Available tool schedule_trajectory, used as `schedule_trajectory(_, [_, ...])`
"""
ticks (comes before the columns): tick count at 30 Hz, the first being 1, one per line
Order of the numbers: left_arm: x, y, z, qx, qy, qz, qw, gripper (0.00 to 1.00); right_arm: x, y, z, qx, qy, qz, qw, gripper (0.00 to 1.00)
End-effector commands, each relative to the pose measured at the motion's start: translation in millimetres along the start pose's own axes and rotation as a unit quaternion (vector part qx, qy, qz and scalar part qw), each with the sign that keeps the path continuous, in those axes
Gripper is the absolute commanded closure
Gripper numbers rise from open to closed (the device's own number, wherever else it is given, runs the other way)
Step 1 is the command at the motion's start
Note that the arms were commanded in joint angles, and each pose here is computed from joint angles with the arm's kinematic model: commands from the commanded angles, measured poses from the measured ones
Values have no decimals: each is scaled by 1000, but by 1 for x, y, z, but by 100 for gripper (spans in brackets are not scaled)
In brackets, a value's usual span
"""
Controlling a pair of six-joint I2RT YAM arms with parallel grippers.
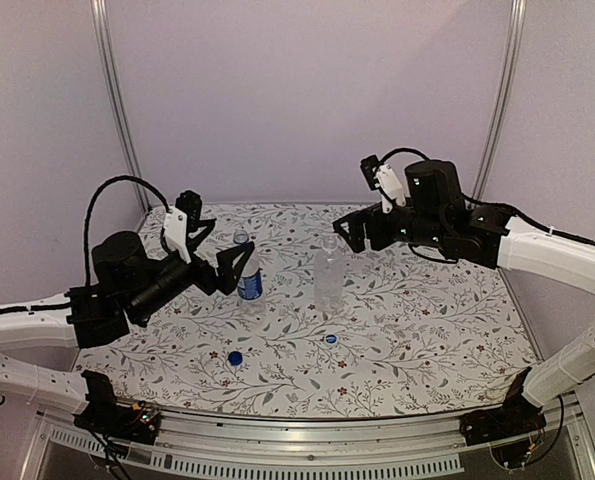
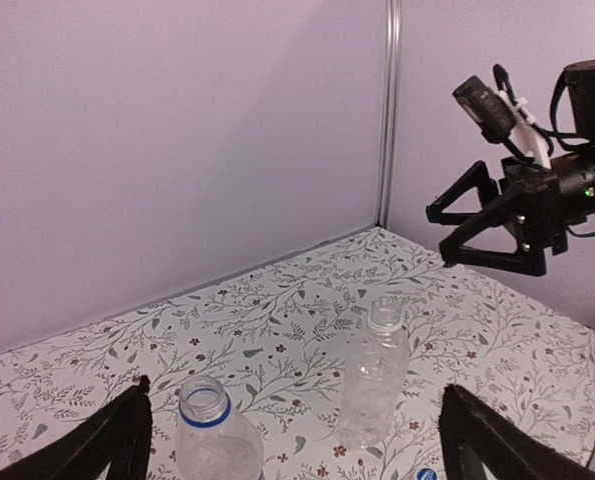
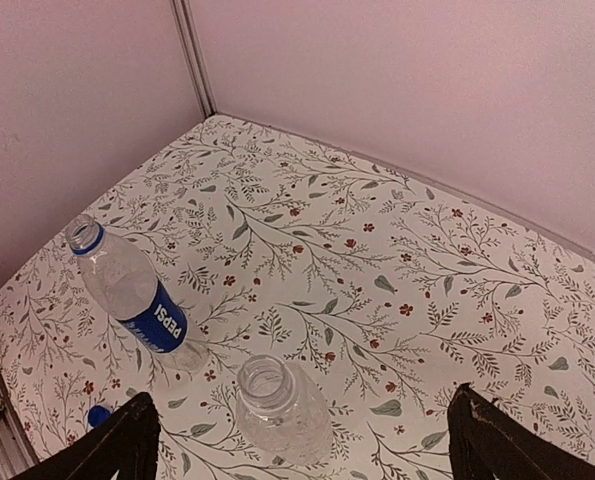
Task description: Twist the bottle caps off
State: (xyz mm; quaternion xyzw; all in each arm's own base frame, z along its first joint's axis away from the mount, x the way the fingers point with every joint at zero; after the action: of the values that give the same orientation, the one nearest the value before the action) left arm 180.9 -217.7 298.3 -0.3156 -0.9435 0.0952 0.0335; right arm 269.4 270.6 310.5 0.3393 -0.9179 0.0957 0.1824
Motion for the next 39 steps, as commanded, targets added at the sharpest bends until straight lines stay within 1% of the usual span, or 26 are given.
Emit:
schedule_trajectory(1, [4, 14, -23, -4, -2, -56, 998, 0, 23, -27, -4, -33, -6, 26, 999, 1])
schedule_trajectory(6, [11, 30, -40, 12, -10, -92, 996, 0, 47, -56, -4, -43, -16, 66, 997, 1])
schedule_trajectory(9, [14, 41, -48, 22, -12, -95, 995, 0, 59, -75, 2, -58, -21, 78, 995, 1])
schedule_trajectory(14, [14, 63, -62, 26, 1, -112, 993, 0, 75, -98, 8, -68, -28, 99, 992, 1])
schedule_trajectory(17, [15, 79, -66, 26, 15, -128, 991, 0, 83, -102, 5, -56, -30, 116, 991, 1])
schedule_trajectory(21, [18, 102, -76, 33, 13, -156, 987, 0, 89, -102, 0, -49, -29, 117, 991, 1])
schedule_trajectory(25, [21, 115, -81, 34, 11, -164, 986, 0, 91, -102, -1, -43, -25, 120, 992, 1])
schedule_trajectory(31, [27, 123, -75, 4, 12, -175, 984, 0, 94, -104, 11, -36, -20, 145, 989, 1])
schedule_trajectory(35, [34, 124, -68, -8, -14, -175, 985, 0, 98, -104, 19, -25, -29, 154, 987, 1])
schedule_trajectory(39, [34, 124, -64, -15, -11, -170, 985, 0, 100, -105, 23, -19, -32, 161, 986, 1])
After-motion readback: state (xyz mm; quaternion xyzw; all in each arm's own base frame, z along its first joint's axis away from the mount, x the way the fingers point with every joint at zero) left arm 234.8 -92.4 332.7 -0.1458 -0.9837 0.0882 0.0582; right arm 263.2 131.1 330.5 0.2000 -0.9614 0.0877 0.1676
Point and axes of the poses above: each gripper's point midway between its finger pads, its own x axis back along the fingers, its own y axis along the line the jaws close on, z = x × y, the point moved 8 cm from there along x, back along the fingers, and after that the axes turned 10 degrees about x, right-handed, at the moved point
